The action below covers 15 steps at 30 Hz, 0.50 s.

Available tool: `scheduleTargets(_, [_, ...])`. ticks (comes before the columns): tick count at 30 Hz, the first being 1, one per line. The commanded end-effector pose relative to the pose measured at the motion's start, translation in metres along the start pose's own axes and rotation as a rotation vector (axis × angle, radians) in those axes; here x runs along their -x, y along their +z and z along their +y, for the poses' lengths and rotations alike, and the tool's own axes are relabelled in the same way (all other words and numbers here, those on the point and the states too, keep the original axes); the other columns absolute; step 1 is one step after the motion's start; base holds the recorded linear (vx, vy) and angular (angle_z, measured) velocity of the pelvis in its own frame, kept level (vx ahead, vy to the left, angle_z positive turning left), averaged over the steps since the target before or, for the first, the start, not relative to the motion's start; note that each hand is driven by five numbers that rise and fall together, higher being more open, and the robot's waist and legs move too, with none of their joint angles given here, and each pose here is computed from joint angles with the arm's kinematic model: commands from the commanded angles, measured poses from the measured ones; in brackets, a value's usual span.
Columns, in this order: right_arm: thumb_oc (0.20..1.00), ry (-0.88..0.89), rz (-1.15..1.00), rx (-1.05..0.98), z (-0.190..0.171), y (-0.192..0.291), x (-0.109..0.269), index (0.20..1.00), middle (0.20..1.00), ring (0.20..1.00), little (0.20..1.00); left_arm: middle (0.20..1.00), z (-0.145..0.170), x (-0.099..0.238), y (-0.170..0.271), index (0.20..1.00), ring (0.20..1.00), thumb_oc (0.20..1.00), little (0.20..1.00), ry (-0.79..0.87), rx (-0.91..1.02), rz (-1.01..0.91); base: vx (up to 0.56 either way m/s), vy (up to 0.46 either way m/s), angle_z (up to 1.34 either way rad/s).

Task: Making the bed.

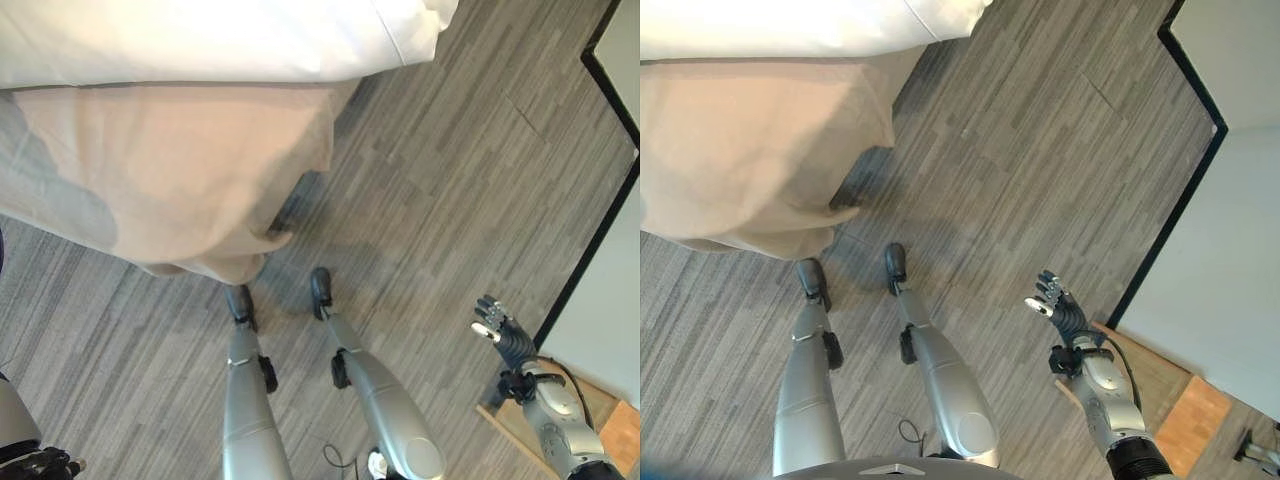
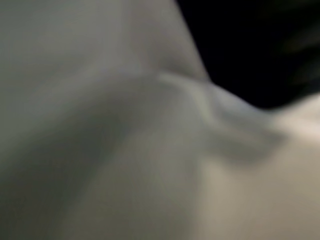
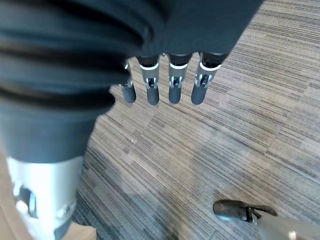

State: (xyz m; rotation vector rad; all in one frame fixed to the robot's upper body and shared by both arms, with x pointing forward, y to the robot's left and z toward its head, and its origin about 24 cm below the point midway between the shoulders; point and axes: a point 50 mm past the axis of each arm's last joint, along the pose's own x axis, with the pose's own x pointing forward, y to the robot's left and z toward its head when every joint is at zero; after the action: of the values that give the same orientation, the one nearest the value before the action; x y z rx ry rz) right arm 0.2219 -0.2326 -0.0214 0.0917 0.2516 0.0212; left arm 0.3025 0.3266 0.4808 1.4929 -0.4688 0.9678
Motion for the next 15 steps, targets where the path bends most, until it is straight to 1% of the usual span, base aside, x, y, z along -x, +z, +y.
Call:
scheduleTargets(1, [1.0,-0.039,-0.002,0.022,-0.017,-0.001,0.007,1.0,1.0,1.0,1.0,0.2,-0.074,0.029,0.003,0.2,0.2,0.2,0.2,-0.325,-0.349,-0.147,-0.07,0.022,0.0])
scheduleTargets(3, [1.0,-0.05,-0.016,0.031,-0.022,0.003,0.006,1.0,1.0,1.0,1.0,0.2,-0.101,0.047,0.011,0.2,0.2,0.2,0.2,-0.394,-0.427,-0.267,-0.03,0.037,0.02])
scheduleTargets(4, [1.0,-0.078,-0.015,0.025,-0.027,0.002,0.008,1.0,1.0,1.0,1.0,0.2,-0.128,0.076,0.01,0.2,0.2,0.2,0.2,-0.488,-0.448,-0.376,0.01,0.032,-0.04])
scheduleTargets(5, [1.0,-0.078,-0.014,0.029,-0.028,0.002,0.008,1.0,1.0,1.0,1.0,0.2,-0.129,0.078,0.009,0.2,0.2,0.2,0.2,-0.491,-0.446,-0.373,0.01,0.098,0.14])
scheduleTargets(6, [1.0,-0.149,0.012,0.015,-0.042,-0.005,0.016,1.0,1.0,1.0,1.0,0.2,-0.209,0.194,-0.044,0.2,0.2,0.2,0.2,-0.929,-0.497,-0.396,0.0,0.114,0.17])
scheduleTargets(7, [1.0,-0.162,0.023,0.02,-0.044,-0.006,0.015,1.0,1.0,1.0,1.0,0.2,-0.25,0.288,-0.072,0.2,0.2,0.2,0.2,-1.236,-0.509,-0.349,-0.01,0.14,-0.17])
scheduleTargets(8, [1.0,-0.164,0.014,0.023,-0.042,-0.005,0.013,1.0,1.0,1.0,1.0,0.2,-0.262,0.341,-0.081,0.2,0.2,0.2,0.2,-1.396,-0.499,-0.329,-0.01,0.074,-0.59])
scheduleTargets(9, [1.0,-0.145,-0.006,0.046,-0.035,0.0,0.006,1.0,1.0,1.0,1.0,0.2,-0.269,0.487,-0.069,0.2,0.2,0.2,0.2,-1.751,-0.375,-0.279,-0.01,0.023,-0.64])
scheduleTargets(10, [1.0,-0.152,-0.009,0.046,-0.03,-0.001,0.004,1.0,1.0,1.0,1.0,0.2,-0.261,0.538,-0.053,0.2,0.2,0.2,0.2,-1.88,-0.268,-0.205,0.0,-0.002,-0.33])
scheduleTargets(11, [1.0,-0.152,-0.009,0.047,-0.031,0.0,0.004,1.0,1.0,1.0,1.0,0.2,-0.261,0.538,-0.053,0.2,0.2,0.2,0.2,-1.88,-0.267,-0.205,0.0,-0.047,-0.13])
scheduleTargets(12, [1.0,-0.167,-0.006,0.057,-0.03,-0.001,0.003,1.0,1.0,1.0,1.0,0.2,-0.248,0.575,-0.043,0.2,0.2,0.2,0.2,-1.984,-0.173,-0.153,0.01,-0.037,-0.05])
scheduleTargets(13, [1.0,-0.175,0.002,0.056,-0.03,-0.002,0.003,1.0,1.0,1.0,1.0,0.2,-0.243,0.586,-0.036,0.2,0.2,0.2,0.2,-2.019,-0.109,-0.133,-0.02,-0.072,0.12])
scheduleTargets(14, [1.0,-0.194,0.025,0.039,-0.028,-0.009,0.001,1.0,1.0,1.0,1.0,0.2,-0.231,0.609,-0.023,0.2,0.2,0.2,0.2,-2.073,-0.001,-0.112,-0.03,-0.067,0.32])
scheduleTargets(15, [1.0,-0.2,0.038,0.017,-0.026,-0.013,0.0,1.0,1.0,1.0,1.0,0.2,-0.226,0.618,-0.018,0.2,0.2,0.2,0.2,-2.103,0.04,-0.092,-0.04,-0.069,0.4])
